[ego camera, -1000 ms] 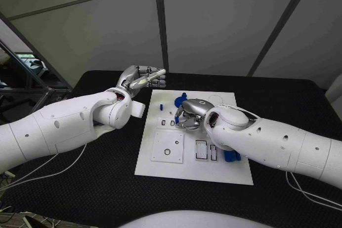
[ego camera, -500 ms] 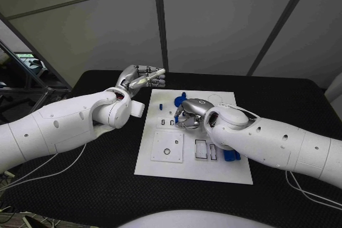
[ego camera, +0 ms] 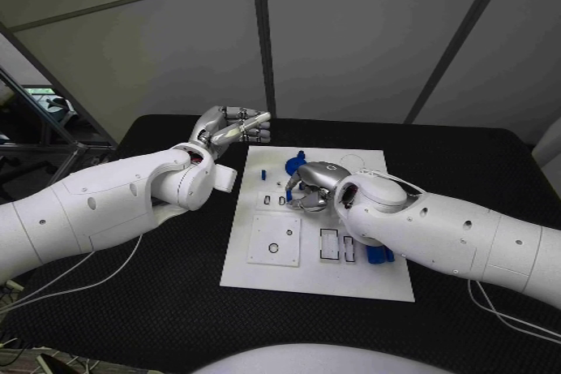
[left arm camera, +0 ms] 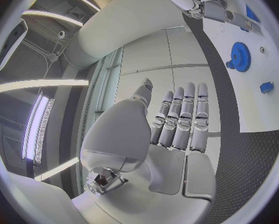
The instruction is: Assemble the parts on the task board
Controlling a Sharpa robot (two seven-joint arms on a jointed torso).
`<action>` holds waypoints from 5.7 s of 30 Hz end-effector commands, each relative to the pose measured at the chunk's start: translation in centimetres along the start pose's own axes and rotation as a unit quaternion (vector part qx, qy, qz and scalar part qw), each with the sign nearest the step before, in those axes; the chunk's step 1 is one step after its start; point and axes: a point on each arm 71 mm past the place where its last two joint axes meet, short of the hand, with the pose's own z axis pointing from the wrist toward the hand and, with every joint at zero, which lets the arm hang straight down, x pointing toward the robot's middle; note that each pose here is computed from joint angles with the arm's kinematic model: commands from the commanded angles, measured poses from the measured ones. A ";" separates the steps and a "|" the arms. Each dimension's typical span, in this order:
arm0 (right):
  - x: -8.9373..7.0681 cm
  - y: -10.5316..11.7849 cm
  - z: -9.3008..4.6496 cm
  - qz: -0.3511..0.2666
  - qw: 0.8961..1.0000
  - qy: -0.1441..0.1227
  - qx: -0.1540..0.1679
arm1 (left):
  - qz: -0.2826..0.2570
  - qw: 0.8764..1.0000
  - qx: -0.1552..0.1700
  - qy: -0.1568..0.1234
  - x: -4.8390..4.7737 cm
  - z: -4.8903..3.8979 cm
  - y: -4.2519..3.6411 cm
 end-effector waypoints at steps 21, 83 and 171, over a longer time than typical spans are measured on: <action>-0.1 0.4 -1.0 0.039 0.999 -0.033 -0.009 | 0.000 1.000 0.001 0.000 -0.13 0.10 -0.02; -12.0 -12.4 -10.7 0.269 0.944 -0.180 0.064 | 0.509 0.762 -0.324 0.235 5.25 3.89 0.02; -11.6 -11.6 -9.2 0.252 0.952 -0.163 0.063 | 0.502 0.732 -0.353 0.296 9.12 4.47 2.77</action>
